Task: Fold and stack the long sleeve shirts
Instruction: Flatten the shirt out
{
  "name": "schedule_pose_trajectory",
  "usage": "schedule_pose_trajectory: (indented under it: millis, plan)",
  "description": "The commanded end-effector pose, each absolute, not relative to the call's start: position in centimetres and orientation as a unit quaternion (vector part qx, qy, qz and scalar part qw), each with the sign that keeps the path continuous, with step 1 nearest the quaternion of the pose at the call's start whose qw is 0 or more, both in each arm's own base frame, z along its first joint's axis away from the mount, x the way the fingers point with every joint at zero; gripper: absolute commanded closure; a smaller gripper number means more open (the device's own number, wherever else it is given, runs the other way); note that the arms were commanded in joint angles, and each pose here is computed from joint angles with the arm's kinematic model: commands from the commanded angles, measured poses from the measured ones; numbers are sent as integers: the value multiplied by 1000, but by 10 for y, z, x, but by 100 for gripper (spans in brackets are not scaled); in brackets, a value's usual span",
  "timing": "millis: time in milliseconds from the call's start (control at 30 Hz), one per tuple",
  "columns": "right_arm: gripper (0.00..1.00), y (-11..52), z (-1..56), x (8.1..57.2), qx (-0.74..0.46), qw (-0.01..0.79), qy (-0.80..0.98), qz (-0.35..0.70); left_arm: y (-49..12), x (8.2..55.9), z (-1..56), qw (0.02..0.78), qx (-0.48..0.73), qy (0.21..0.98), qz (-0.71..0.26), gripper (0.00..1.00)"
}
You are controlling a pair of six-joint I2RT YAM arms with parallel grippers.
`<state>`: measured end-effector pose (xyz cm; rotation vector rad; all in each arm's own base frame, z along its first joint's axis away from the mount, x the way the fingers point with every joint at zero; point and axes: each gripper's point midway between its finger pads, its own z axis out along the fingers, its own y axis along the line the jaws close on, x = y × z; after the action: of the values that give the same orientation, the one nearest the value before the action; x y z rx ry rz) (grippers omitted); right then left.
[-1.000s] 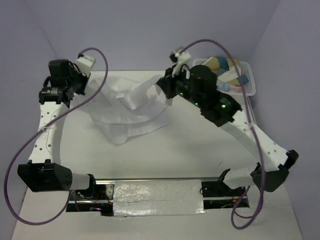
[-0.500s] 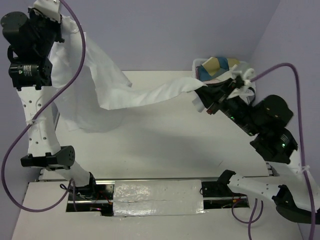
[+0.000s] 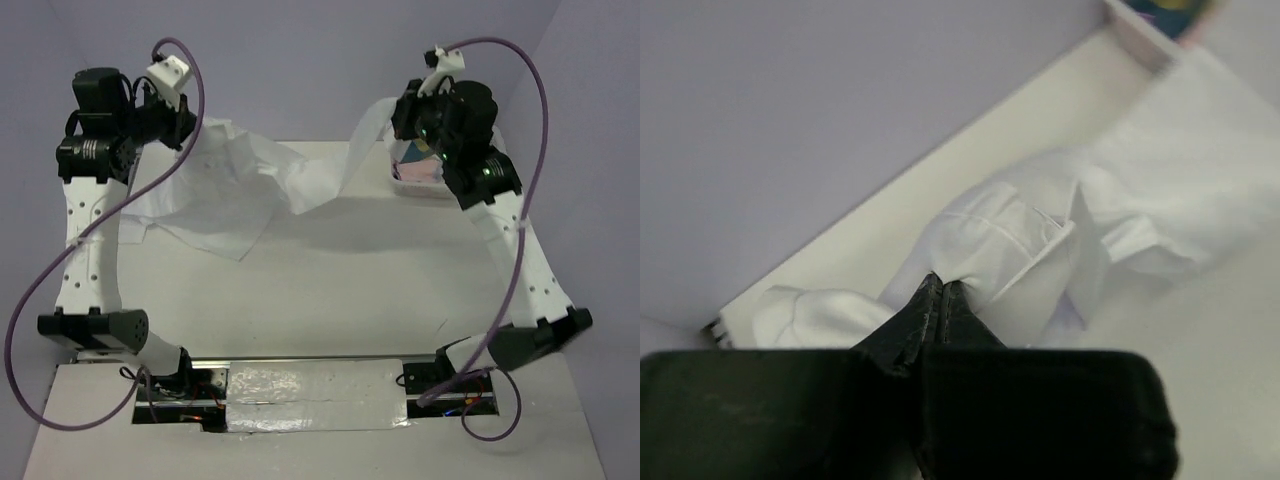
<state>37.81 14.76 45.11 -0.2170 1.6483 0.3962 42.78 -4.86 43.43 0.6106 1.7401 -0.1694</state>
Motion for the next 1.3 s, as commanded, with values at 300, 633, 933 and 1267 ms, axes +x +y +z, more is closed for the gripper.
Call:
schedule_pose_trajectory:
  millis: [300, 633, 933, 1267]
  plan:
    - [0, 133, 413, 549, 8, 604, 781, 159, -259, 229, 277, 318, 559, 679, -354, 1]
    - [0, 146, 350, 459, -24, 556, 816, 157, -154, 349, 314, 438, 331, 802, -235, 0]
    - [0, 200, 202, 325, 11, 402, 885, 235, 85, 414, 184, 372, 52, 927, -4, 1]
    - [0, 238, 91, 284, 67, 270, 919, 281, 179, 464, 110, 313, -30, 947, 69, 1]
